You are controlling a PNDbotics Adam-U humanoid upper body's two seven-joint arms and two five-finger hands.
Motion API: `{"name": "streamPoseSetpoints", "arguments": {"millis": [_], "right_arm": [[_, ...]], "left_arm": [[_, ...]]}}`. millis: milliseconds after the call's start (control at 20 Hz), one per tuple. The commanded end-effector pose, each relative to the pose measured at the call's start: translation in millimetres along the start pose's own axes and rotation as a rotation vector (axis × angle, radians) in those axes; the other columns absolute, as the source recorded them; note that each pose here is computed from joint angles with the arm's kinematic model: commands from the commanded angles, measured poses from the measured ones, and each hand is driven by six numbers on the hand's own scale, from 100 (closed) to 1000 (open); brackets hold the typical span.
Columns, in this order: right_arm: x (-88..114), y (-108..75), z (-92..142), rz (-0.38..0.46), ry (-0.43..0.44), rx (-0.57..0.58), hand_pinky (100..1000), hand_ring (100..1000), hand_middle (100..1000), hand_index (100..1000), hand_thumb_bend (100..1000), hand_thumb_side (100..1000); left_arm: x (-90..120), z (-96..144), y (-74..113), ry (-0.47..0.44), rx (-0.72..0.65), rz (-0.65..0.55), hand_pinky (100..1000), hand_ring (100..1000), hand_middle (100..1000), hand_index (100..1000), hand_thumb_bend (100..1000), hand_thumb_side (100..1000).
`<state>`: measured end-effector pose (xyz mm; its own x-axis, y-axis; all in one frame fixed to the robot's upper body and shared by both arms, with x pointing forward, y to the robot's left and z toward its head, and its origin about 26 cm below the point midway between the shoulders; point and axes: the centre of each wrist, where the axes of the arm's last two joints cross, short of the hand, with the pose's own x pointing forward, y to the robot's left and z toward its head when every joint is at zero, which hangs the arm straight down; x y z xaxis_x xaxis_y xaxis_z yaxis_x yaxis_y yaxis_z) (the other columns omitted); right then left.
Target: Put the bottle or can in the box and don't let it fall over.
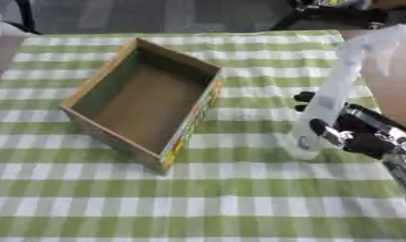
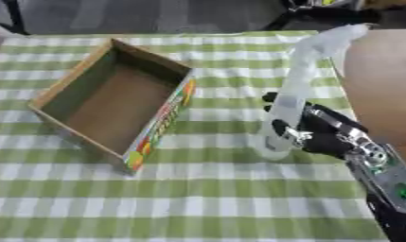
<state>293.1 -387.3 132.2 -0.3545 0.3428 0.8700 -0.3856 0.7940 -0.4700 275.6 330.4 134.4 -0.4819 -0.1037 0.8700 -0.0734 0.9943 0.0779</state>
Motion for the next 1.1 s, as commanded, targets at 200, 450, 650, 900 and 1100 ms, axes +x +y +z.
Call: {"name": "streamPoseSetpoints", "arguments": {"millis": [200,450,650,900,1100], "right_arm": [[3.4,-3.9,-1.9,0.032,0.020,-0.001,928,1000,1000,1000,100,346],[3.4,-3.6,-2.9,0.041,0.032,-0.005,926,1000,1000,1000,100,291],[3.2,-3.9,-3.0,0.052,0.045,-0.011,925,1000,1000,991,100,244],[2.6,-3.8,-3.8,0.058,0.062,-0.022,924,1000,1000,950,100,225],[2.7,-3.4,-4.3,0.051,0.072,-0.034,920,1000,1000,905,100,236]], "left_arm": [[5.5,-1.9,1.9,-0.019,-0.011,-0.014,906,759,926,848,117,844],[5.2,-1.5,2.0,-0.017,-0.010,-0.014,907,759,926,847,117,845],[5.0,-1.2,2.1,-0.017,-0.009,-0.014,907,759,926,847,118,845],[4.9,-1.0,2.1,-0.017,-0.010,-0.014,908,759,925,847,117,845],[4.6,-0.6,2.3,-0.015,-0.010,-0.014,908,759,925,847,117,845]]}}
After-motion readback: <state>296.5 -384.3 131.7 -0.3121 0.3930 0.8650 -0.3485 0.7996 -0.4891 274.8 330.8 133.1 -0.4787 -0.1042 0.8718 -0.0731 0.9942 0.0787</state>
